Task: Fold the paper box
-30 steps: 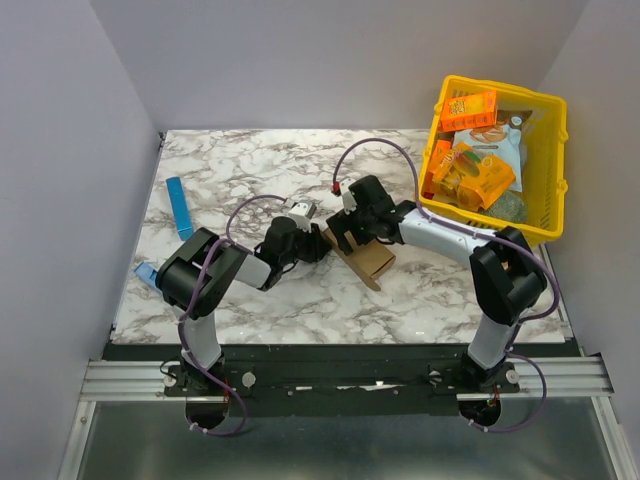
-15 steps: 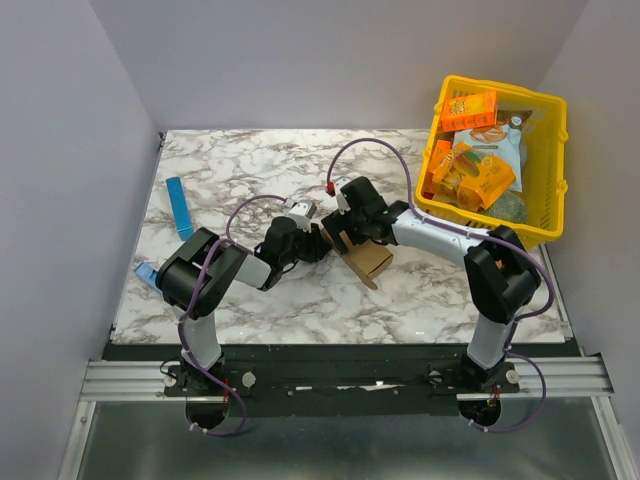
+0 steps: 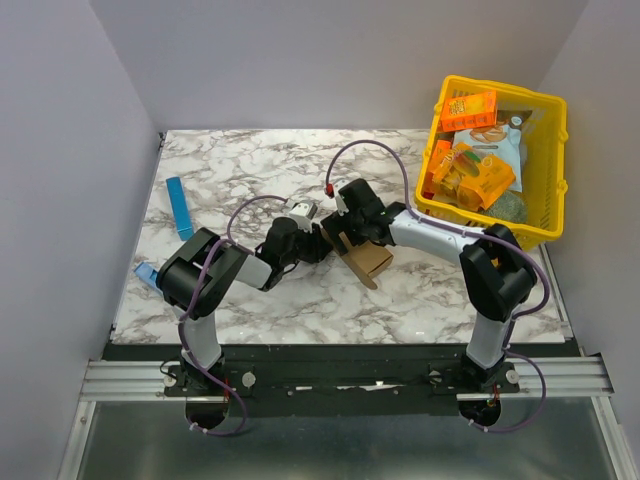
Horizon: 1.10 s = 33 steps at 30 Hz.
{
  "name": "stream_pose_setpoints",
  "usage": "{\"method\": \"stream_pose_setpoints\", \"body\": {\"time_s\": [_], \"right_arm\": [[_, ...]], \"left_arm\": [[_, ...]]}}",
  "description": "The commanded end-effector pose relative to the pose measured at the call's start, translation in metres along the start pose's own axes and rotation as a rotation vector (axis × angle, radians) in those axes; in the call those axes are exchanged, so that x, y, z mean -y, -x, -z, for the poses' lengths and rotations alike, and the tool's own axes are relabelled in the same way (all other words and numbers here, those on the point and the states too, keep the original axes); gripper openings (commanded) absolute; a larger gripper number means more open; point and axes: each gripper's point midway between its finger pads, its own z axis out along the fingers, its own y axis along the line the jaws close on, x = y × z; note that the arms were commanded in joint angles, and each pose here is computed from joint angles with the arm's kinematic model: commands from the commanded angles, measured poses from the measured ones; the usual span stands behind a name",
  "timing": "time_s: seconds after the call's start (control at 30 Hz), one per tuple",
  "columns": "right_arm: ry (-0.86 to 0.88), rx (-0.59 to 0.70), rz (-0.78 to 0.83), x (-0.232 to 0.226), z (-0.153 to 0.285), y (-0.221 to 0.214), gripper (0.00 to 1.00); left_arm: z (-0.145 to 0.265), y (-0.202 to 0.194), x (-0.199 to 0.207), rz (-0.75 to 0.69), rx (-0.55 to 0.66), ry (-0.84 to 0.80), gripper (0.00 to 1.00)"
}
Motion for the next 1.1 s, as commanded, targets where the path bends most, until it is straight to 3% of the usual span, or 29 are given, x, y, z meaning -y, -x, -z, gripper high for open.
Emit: {"method": "stream_pose_setpoints", "body": {"time_s": [0.0,0.1,0.27,0.47,0.73,1.07], "right_arm": [[0.153,-0.274,0.004,-0.046,-0.016,-0.084,0.99],[0.137,-0.303,0.013,-0.043,-0.020,-0.095,0.92],[0.140,-0.305,0.013,-0.043,-0.014,-0.100,0.77],[0.234,-0.269,-0.006,-0.057,0.013,-0.084,0.72],[0.547,-0.243,-0.031,-0.099,0.064,-0.072,0.68],[0.929,-0.184,-0.060,-0.114,0.093,-0.049,0.66]], "left_arm": [[-0.004,0.012,0.029,-0.015,0.034,-0.098,0.37],[0.000,0.018,0.032,-0.013,0.044,-0.101,0.38],[0.022,0.036,0.022,0.032,0.097,-0.069,0.62],[0.068,0.046,0.024,0.039,0.158,-0.052,0.85],[0.138,0.068,0.039,0.035,0.259,-0.037,0.95],[0.187,0.061,0.069,0.089,0.221,-0.128,0.99]]}}
